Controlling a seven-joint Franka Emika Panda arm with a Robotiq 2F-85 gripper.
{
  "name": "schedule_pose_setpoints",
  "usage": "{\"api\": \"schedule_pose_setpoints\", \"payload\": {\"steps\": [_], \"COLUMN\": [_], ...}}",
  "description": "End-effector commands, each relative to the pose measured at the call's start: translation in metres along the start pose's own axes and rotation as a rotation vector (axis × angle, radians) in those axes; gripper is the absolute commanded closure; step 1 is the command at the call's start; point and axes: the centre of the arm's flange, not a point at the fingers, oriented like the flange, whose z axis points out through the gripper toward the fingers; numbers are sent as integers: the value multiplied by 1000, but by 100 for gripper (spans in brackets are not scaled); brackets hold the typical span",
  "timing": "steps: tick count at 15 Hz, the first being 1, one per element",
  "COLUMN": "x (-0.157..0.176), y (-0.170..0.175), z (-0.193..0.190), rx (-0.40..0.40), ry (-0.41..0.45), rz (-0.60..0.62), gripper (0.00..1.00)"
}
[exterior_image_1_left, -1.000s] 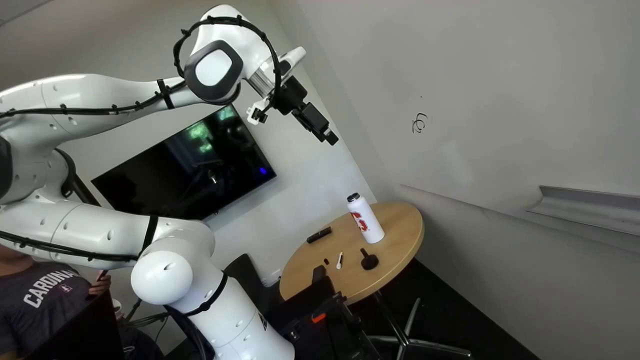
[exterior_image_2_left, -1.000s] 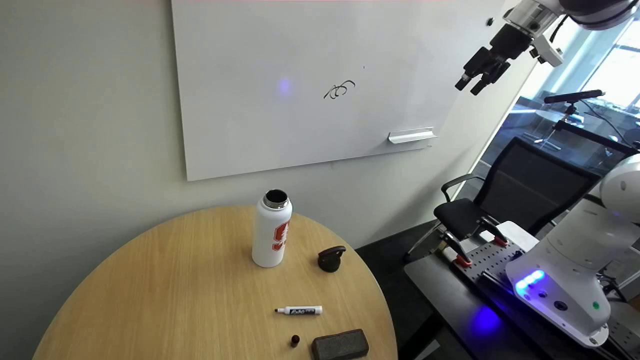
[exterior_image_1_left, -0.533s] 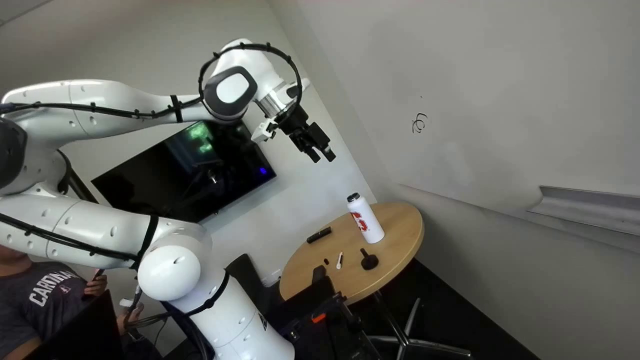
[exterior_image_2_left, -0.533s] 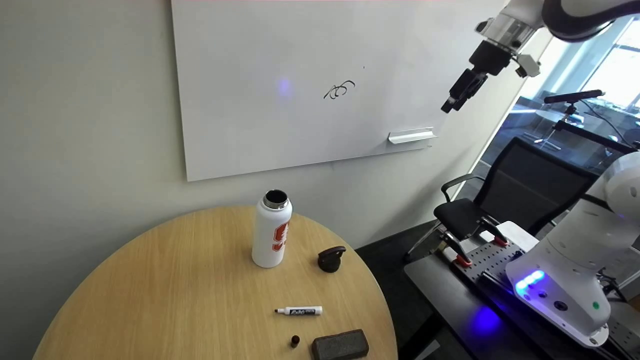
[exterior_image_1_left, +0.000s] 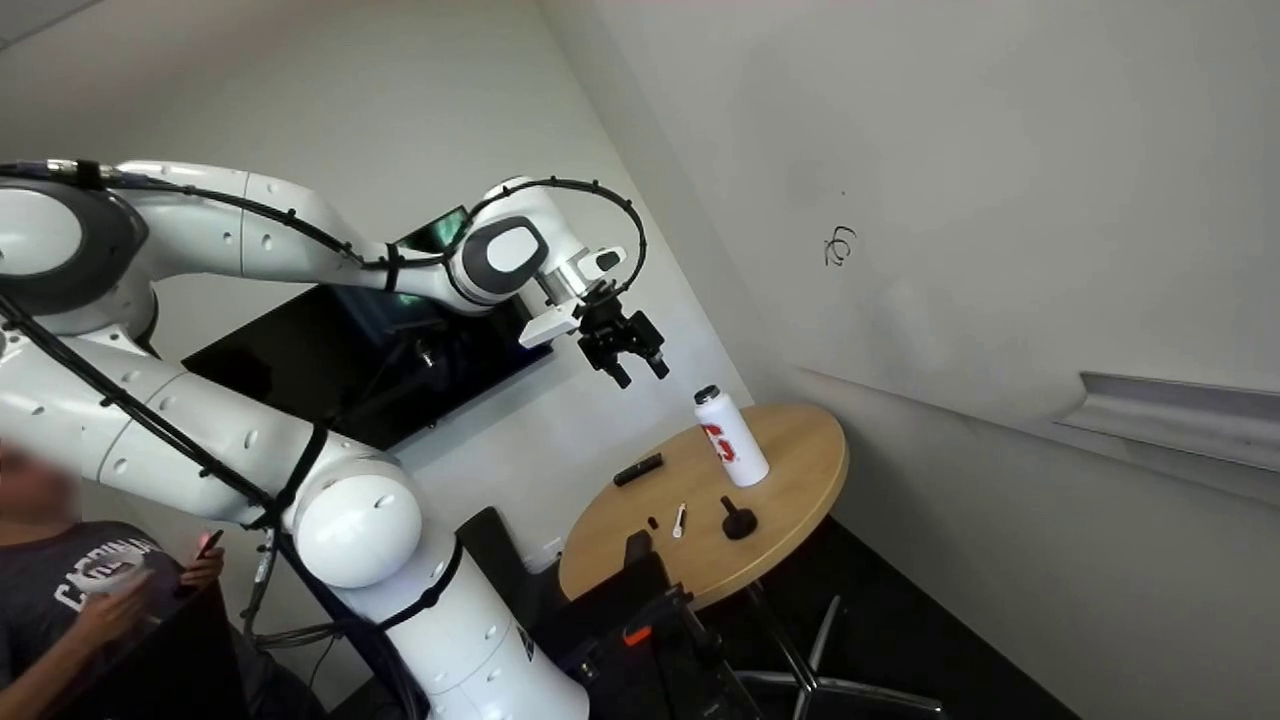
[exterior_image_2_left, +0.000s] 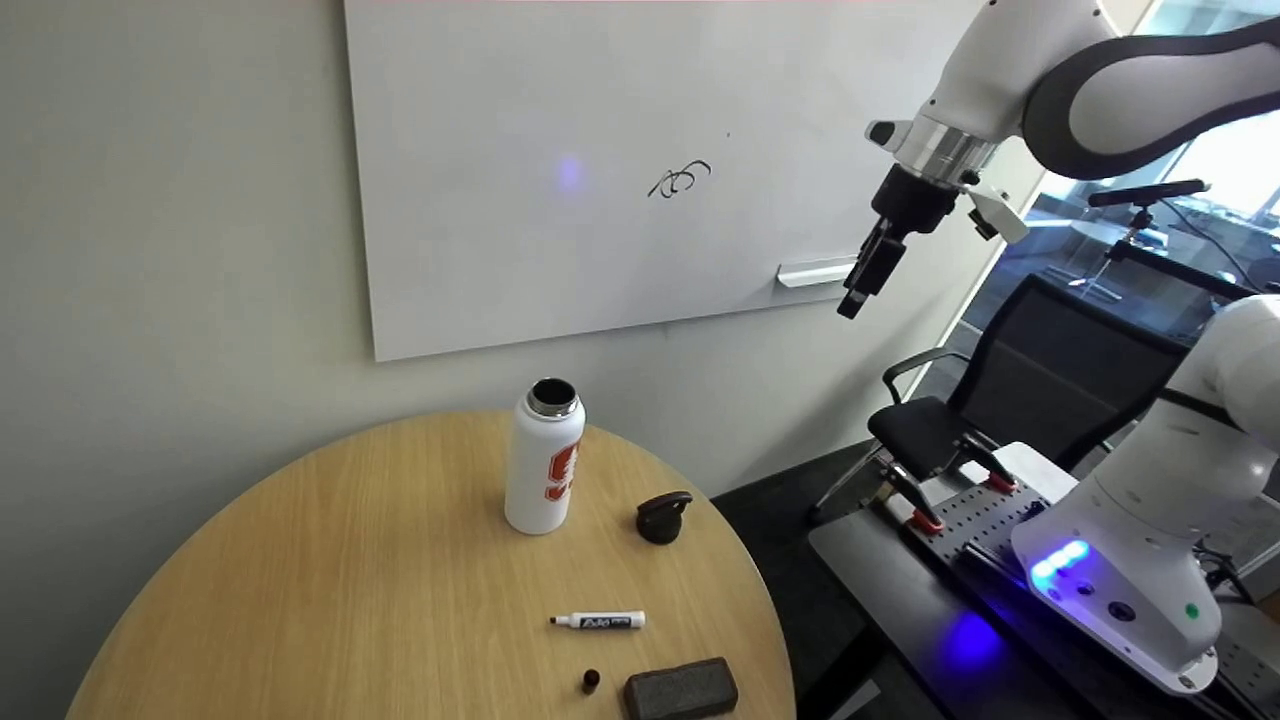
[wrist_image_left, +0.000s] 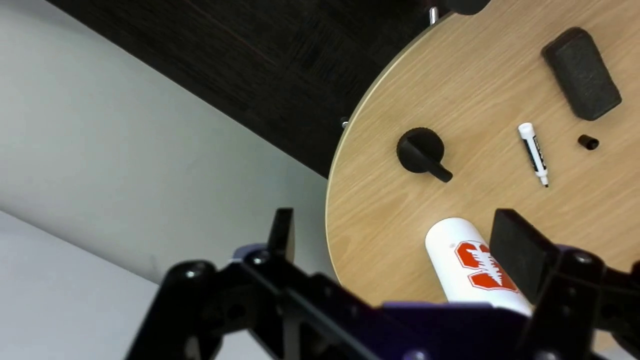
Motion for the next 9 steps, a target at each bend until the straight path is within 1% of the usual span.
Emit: {"api": "schedule_pose_setpoints", "payload": {"steps": [1, 4, 6, 9], "x": [0, 0, 11, 28], "y": [1, 3, -5, -22], "z": [-1, -3, 19, 60], "rx": [1, 2, -15, -9], "ry": [3, 6, -12, -27], "rz": [0, -6, -93, -264], "gripper": [0, 0, 0, 0]}}
